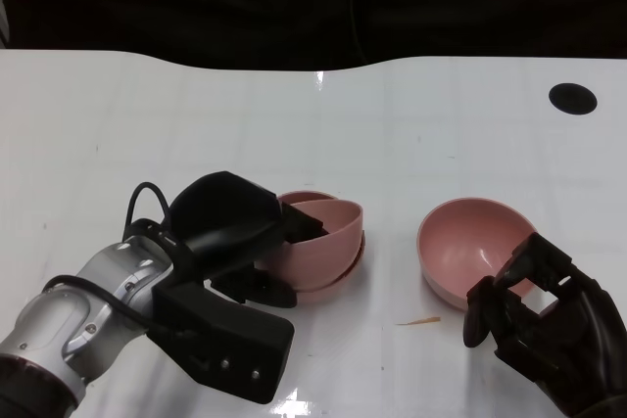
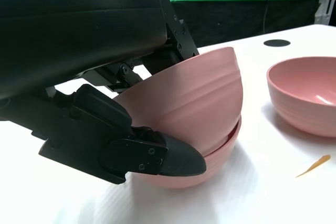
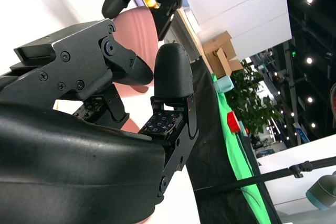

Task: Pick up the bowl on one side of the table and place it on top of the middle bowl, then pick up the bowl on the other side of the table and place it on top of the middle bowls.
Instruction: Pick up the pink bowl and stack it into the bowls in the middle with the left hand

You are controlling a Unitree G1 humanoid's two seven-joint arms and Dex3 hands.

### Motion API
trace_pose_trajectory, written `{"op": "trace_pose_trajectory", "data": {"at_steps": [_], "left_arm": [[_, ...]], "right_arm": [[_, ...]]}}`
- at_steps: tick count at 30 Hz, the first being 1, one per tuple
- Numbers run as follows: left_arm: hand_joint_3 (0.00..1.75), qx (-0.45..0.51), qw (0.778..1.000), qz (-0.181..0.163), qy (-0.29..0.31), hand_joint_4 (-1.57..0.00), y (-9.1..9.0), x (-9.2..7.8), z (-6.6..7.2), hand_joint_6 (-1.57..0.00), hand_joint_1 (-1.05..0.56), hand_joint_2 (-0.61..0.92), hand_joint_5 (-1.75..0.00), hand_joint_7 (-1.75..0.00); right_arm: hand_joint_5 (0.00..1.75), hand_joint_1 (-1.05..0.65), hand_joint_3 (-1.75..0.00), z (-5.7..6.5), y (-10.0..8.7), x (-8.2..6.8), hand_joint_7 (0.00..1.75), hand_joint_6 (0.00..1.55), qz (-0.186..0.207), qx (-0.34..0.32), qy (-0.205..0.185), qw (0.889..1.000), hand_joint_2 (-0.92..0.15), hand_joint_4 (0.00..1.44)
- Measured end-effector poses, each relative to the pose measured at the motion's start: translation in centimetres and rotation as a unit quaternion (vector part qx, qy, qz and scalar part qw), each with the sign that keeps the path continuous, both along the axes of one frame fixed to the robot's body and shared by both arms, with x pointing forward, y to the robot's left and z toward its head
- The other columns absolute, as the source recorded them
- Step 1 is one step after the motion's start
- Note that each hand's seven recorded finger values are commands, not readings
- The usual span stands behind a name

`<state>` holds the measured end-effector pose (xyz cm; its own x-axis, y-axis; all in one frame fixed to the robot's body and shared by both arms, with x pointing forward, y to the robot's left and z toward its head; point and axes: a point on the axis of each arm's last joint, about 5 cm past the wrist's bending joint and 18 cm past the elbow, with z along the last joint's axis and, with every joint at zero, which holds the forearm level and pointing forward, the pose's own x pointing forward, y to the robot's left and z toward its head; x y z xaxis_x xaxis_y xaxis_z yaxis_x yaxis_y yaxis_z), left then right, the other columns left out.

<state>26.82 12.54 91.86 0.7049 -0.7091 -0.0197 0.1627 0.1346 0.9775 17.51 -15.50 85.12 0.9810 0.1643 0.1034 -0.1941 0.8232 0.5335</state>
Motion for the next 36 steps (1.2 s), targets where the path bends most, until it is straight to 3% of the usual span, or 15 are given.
{"op": "trace_pose_trajectory", "data": {"at_steps": [4, 9, 17, 33, 36], "left_arm": [[0.41, 0.001, 1.0, 0.004, 0.001, -0.73, -0.1, -0.1, -0.8, -0.82, -0.45, 0.92, -0.02, -0.01], [0.38, 0.008, 1.0, 0.009, -0.015, -0.7, -0.2, -0.2, -1.7, -0.8, -0.4, 0.92, 0.0, 0.0], [0.4, 0.01, 1.0, 0.014, -0.023, -0.59, -0.3, 0.1, -2.3, -0.75, -0.52, 0.92, 0.0, 0.0], [0.43, 0.014, 1.0, 0.012, -0.018, -0.59, -0.4, 0.2, -2.5, -0.74, -0.6, 0.92, 0.0, 0.0], [0.45, 0.016, 1.0, 0.01, -0.016, -0.57, -0.4, 0.2, -2.4, -0.73, -0.72, 0.92, 0.0, 0.0]], "right_arm": [[1.74, -0.07, -0.97, 0.0, 0.0, 0.0, 1.46, 0.76, 0.0, 0.0, 0.0, 1.0, -0.64, 0.86], [1.74, -0.07, -0.96, 0.0, 0.0, 0.0, 1.46, 0.75, 0.0, -0.001, 0.0, 1.0, -0.65, 0.86], [1.73, -0.07, -0.96, 0.0, 0.0, 0.0, 1.44, 0.78, -0.001, 0.0, 0.002, 1.0, -0.64, 0.88], [1.73, -0.07, -0.97, 0.0, 0.0, 0.0, 1.44, 0.77, -0.001, -0.001, 0.001, 1.0, -0.63, 0.87], [1.73, -0.07, -0.97, 0.0, 0.0, 0.0, 1.44, 0.77, -0.001, 0.0, 0.002, 1.0, -0.63, 0.87]]}}
